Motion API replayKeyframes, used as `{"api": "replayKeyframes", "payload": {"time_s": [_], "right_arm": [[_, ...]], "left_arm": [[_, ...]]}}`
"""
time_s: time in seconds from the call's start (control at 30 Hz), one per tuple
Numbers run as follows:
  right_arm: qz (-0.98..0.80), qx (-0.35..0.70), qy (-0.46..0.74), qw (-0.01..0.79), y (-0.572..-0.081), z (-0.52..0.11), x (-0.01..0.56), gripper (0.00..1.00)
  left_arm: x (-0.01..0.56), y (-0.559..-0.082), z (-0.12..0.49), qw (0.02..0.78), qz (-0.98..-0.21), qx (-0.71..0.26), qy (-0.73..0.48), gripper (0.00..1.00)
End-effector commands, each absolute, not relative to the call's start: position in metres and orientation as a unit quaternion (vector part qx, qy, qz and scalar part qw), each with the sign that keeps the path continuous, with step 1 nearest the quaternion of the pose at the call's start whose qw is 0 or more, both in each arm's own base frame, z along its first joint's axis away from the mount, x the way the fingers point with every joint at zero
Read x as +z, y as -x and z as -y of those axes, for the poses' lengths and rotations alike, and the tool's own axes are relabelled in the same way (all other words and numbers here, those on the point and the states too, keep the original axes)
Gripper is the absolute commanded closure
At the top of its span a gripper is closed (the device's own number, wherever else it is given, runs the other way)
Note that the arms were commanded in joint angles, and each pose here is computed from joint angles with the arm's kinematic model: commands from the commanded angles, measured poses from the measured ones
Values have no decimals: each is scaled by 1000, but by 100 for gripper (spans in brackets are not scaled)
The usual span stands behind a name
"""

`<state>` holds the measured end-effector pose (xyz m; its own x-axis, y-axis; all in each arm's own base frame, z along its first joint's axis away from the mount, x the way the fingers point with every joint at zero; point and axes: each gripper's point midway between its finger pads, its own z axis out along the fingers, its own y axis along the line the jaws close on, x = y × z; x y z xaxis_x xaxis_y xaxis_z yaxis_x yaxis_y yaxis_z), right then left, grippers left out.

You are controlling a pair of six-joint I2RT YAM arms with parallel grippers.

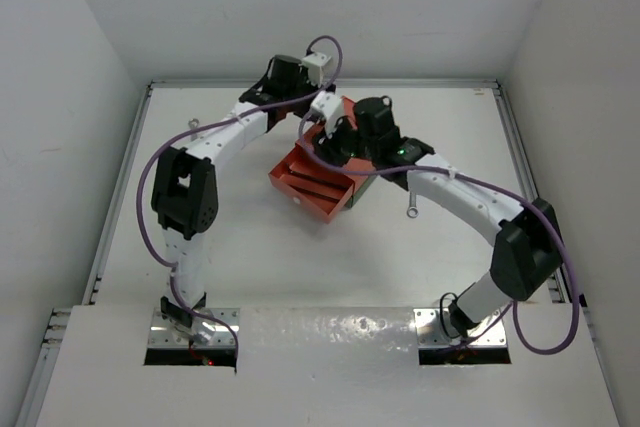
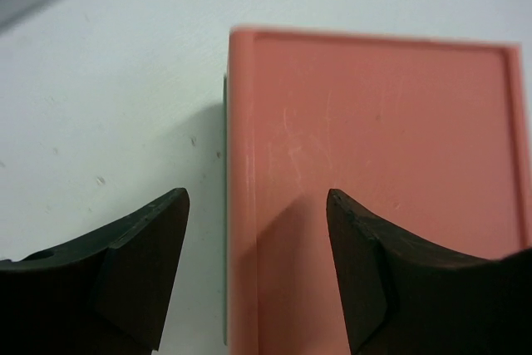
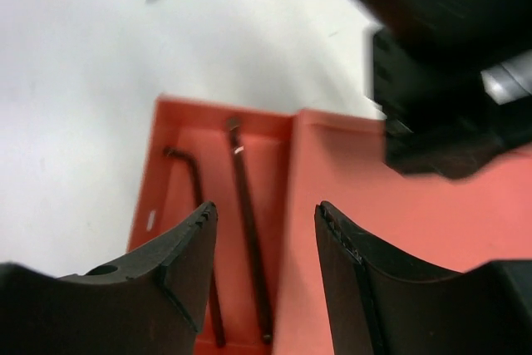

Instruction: Sort the tools into containers

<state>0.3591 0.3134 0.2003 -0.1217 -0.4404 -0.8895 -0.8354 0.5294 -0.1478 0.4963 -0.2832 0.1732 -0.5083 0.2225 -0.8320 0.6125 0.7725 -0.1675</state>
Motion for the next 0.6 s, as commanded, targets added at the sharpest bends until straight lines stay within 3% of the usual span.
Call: {"api": "replayKeyframes", "payload": {"time_s": [0.0, 0.1, 0.2, 0.3, 0.33, 0.37, 0.4, 0.47, 0.53, 0.57], "right_arm": [[-729, 240, 311, 560, -399, -275, 271, 50], [-765, 208, 249, 556, -427, -239, 257, 49], [-791, 183, 214, 544, -446, -220, 243, 49], [-819, 169, 163, 524, -469, -205, 220, 49], [-831, 161, 148, 511, -477, -200, 203, 51], [-836, 161, 129, 508, -483, -193, 199, 55], [-841, 157, 120, 504, -487, -190, 193, 58], [-854, 141, 101, 490, -495, -181, 173, 67], [-859, 127, 98, 486, -499, -177, 166, 73], [-863, 122, 100, 481, -500, -176, 159, 78]], "left_arm": [[270, -518, 290, 525, -777, -239, -251, 33], [342, -523, 277, 594, -735, -213, -248, 30], [377, -522, 260, 633, -714, -179, -240, 30], [404, -498, 246, 650, -688, -140, -293, 33], [392, -489, 242, 634, -694, -130, -316, 34], [417, -465, 233, 651, -661, -108, -356, 39], [392, -464, 238, 632, -662, -103, -390, 40], [372, -407, 236, 622, -607, -113, -482, 42], [332, -360, 219, 605, -558, -77, -562, 50], [315, -343, 215, 591, -550, -77, -584, 67]]}}
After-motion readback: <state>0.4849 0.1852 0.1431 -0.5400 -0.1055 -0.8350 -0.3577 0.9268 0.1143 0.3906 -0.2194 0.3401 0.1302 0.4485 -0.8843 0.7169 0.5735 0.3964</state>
